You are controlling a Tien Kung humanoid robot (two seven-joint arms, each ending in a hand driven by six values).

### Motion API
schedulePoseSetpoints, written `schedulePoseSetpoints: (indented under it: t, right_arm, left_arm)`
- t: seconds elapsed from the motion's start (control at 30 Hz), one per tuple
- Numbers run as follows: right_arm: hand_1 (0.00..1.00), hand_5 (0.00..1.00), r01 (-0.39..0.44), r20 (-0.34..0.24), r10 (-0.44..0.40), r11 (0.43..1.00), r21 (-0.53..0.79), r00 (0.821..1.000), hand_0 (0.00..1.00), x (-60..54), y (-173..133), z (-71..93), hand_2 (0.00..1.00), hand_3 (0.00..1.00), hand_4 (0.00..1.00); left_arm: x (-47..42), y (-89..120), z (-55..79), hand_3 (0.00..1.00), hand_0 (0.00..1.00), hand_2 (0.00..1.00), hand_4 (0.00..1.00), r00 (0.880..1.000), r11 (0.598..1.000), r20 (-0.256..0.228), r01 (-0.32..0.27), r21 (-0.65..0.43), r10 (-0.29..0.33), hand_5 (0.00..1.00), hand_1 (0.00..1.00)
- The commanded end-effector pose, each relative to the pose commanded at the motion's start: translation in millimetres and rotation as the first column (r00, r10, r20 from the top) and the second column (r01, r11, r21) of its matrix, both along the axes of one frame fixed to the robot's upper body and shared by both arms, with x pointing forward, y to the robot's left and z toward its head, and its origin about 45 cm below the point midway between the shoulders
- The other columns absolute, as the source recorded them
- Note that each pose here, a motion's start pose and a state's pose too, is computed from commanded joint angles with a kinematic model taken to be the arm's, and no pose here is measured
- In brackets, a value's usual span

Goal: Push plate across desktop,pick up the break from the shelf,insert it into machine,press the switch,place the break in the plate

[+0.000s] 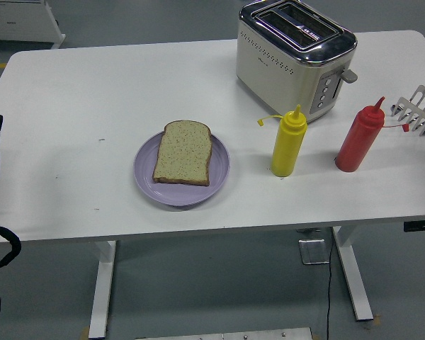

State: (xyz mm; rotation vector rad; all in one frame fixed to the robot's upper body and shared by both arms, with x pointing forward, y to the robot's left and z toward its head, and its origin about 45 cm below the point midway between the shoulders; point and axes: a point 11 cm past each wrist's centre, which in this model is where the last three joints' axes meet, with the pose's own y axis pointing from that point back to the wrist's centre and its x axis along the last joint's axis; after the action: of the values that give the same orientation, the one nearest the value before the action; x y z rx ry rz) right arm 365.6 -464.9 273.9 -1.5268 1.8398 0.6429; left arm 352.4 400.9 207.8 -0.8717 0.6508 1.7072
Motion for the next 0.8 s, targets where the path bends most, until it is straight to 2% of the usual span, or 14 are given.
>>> schedulePoseSetpoints:
  t: [0.8]
  right_arm:
    - [0.786,0.495,-0.004,0.028,0.003,0.999,0.035,1.000,0.824,1.1,-1.1,4.9,0.784,0.779,0.512]
  left_arm:
    - [1.8,-0.7,4.2,0.792,0.852,0.906,0.659,1.000,1.000,0.015,0.001,-0.006,-0.001,0.998,0.906]
